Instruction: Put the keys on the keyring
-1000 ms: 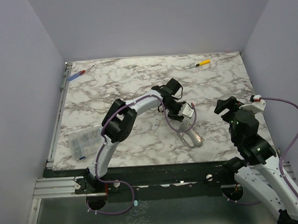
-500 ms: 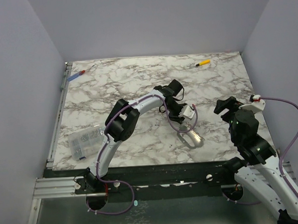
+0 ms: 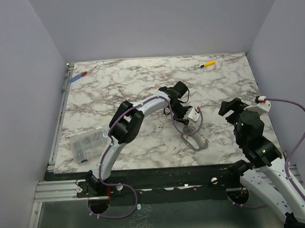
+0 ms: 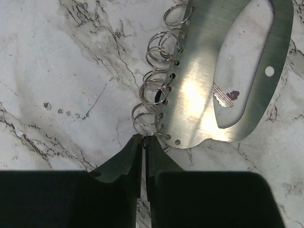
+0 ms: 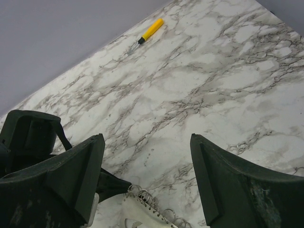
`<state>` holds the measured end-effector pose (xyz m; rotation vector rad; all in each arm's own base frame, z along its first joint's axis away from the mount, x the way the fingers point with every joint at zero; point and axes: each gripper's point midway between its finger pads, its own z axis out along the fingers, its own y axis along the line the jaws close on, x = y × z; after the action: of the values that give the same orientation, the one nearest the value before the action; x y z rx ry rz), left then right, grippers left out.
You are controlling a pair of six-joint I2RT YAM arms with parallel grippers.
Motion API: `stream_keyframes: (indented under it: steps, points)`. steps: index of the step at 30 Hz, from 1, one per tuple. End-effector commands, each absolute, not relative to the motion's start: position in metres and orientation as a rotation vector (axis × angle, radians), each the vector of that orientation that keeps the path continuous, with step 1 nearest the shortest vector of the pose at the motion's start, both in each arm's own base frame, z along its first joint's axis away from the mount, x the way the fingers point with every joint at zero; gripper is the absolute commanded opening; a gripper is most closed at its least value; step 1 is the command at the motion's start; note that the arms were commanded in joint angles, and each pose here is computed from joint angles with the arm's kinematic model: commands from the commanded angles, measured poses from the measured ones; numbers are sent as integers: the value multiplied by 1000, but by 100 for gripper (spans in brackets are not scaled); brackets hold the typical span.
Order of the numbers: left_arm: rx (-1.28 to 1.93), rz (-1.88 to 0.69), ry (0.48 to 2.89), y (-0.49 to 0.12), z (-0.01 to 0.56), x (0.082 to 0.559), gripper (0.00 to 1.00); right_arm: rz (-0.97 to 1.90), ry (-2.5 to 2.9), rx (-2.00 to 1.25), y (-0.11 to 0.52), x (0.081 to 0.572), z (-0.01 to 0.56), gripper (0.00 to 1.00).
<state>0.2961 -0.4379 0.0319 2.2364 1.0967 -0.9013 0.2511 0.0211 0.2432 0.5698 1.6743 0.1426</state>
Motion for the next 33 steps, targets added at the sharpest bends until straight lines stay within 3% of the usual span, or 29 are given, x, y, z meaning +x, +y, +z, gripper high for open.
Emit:
stream_keyframes:
  steps: [1,2,11,33]
  points:
    - [2272,-962,1064,-439,19,285,4,141,1680,557,23,254,239,82]
    - [2273,-963,1066,-438,19,285,0,141,1681,557,23,254,239,82]
    - [2253,-936,1058,-431,48,283,0,140,1676,557,22,254,239,81]
    - [2070,-599,1225,-404,120,304,0,208,1672,489,37,259,241,80]
